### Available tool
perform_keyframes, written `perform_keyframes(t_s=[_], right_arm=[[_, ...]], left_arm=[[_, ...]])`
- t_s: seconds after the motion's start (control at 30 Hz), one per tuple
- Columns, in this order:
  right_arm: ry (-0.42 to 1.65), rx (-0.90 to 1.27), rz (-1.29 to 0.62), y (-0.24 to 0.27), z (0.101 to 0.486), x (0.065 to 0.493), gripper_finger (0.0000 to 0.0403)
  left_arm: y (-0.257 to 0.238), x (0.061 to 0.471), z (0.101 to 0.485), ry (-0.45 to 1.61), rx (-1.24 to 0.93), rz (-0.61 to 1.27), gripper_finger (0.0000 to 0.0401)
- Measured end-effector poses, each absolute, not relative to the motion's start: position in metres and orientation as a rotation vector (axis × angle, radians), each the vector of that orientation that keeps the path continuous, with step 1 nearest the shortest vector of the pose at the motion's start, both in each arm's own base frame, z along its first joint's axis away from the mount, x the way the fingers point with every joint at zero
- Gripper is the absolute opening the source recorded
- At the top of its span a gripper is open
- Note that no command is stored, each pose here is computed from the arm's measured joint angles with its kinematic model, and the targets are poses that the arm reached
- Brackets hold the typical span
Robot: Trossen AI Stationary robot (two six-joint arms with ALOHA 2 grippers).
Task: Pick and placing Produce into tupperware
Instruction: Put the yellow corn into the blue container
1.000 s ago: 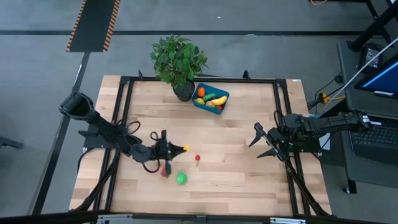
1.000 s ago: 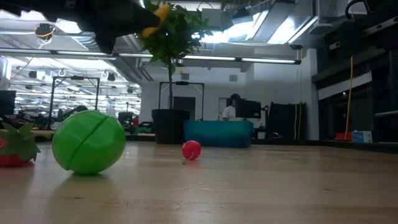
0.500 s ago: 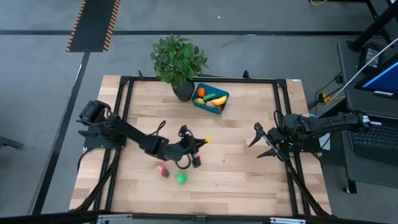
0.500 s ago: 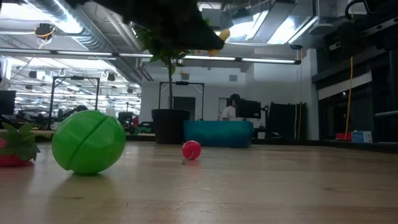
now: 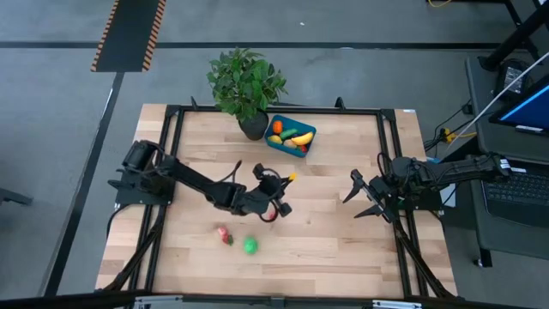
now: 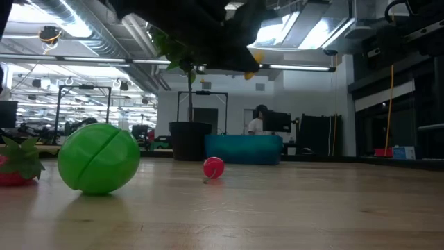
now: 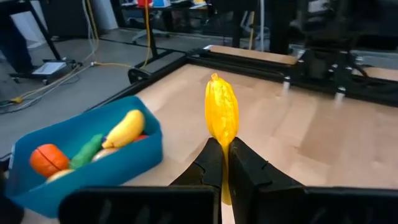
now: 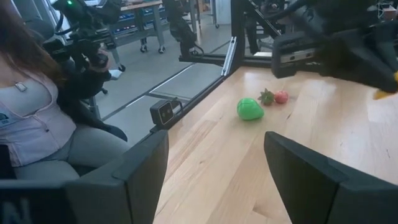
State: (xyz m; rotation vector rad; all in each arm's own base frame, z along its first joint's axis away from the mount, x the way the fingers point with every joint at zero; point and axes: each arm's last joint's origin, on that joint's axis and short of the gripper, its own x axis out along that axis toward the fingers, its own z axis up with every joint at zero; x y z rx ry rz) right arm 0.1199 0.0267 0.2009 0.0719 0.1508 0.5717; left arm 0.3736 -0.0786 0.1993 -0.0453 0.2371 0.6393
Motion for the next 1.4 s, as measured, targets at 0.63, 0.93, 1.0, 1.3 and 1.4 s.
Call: perform_keyframes(t_s=[0.63, 0.93, 1.0, 1.3, 1.4], right_arm=[[0.158, 0.076, 0.572, 0.027, 0.2, 0.12, 0.0266], [0.176, 0.079, 0.57, 0.027, 0.199, 0.12, 0.0266], [0.187, 0.081, 0.571, 0.027, 0.198, 0.119, 0.0266], [0.208, 0.075, 0.505, 0.025, 0.195, 0.12, 0.0266], [0.214, 0.075, 0.494, 0.025, 0.195, 0.12, 0.0266]], left_arm=[[0.01, 0.385, 0.198, 0.397, -0.091, 0.748, 0.0001], [0.046, 0.383, 0.195, 0.443, -0.103, 0.761, 0.0001], [0.053, 0.382, 0.195, 0.453, -0.115, 0.752, 0.0001], [0.066, 0.379, 0.193, 0.486, -0.078, 0.756, 0.0], [0.071, 0.379, 0.193, 0.496, -0.075, 0.737, 0.0]])
